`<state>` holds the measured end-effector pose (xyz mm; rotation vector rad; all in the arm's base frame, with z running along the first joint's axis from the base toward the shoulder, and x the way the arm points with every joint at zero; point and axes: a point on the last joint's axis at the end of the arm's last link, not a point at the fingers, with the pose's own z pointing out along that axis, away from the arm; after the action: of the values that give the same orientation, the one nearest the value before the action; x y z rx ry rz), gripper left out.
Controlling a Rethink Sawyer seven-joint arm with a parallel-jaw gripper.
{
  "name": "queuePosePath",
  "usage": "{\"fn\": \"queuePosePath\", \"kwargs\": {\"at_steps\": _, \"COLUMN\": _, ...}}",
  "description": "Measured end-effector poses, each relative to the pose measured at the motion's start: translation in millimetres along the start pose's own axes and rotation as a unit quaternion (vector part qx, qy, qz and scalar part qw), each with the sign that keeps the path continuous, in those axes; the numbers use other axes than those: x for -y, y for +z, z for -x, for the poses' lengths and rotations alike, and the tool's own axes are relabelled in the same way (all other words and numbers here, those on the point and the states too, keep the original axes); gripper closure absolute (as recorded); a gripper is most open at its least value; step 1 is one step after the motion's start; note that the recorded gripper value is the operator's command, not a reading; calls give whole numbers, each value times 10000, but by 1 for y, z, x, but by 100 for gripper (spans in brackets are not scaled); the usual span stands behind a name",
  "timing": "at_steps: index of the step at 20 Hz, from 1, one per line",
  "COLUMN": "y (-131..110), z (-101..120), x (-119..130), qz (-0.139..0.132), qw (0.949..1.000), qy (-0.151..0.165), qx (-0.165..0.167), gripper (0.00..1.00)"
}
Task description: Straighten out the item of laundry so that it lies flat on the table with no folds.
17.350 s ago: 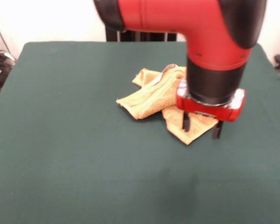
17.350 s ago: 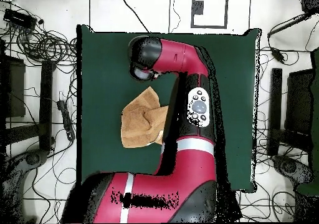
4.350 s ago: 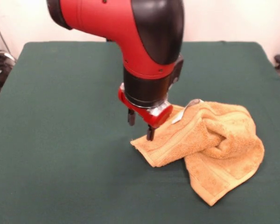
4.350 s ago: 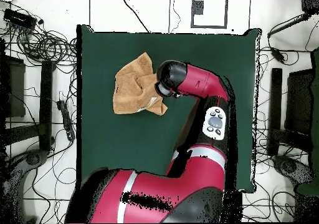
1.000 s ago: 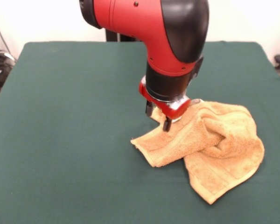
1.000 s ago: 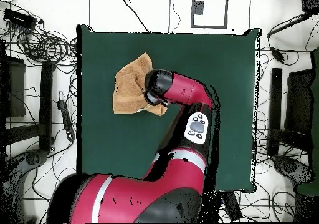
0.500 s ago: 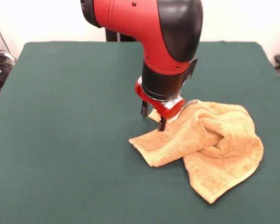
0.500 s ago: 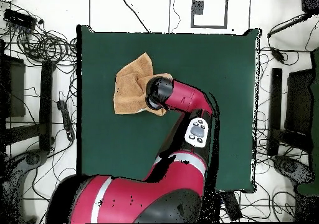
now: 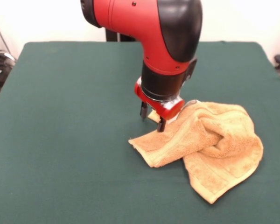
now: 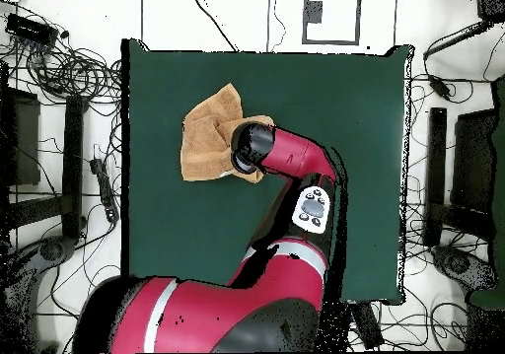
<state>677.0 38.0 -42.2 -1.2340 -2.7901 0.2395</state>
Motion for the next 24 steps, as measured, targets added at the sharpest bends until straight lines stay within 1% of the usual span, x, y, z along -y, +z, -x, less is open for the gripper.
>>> {"fn": "queuePosePath", "kwargs": {"at_steps": 7, "y": -5, "z": 1, "x": 1, "qz": 0, "qw": 10000, "qy": 5, "qx": 28, "gripper": 0}}
{"fn": "queuePosePath", "kwargs": {"at_steps": 14, "y": -28, "z": 15, "x": 11, "qz": -134, "qw": 9999, "qy": 75, "qx": 10, "gripper": 0}}
{"fn": "queuePosePath", "kwargs": {"at_steps": 16, "y": -38, "z": 21, "x": 14, "qz": -191, "qw": 9998, "qy": 103, "qx": -4, "gripper": 0}}
{"fn": "queuePosePath", "kwargs": {"at_steps": 18, "y": -43, "z": 24, "x": 15, "qz": -192, "qw": 9997, "qy": 117, "qx": -1, "gripper": 0}}
{"fn": "queuePosePath", "kwargs": {"at_steps": 21, "y": -45, "z": 30, "x": 14, "qz": -160, "qw": 9998, "qy": 134, "qx": 29, "gripper": 0}}
{"fn": "queuePosePath", "kwargs": {"at_steps": 24, "y": -42, "z": 35, "x": 15, "qz": -151, "qw": 9998, "qy": 152, "qx": 50, "gripper": 0}}
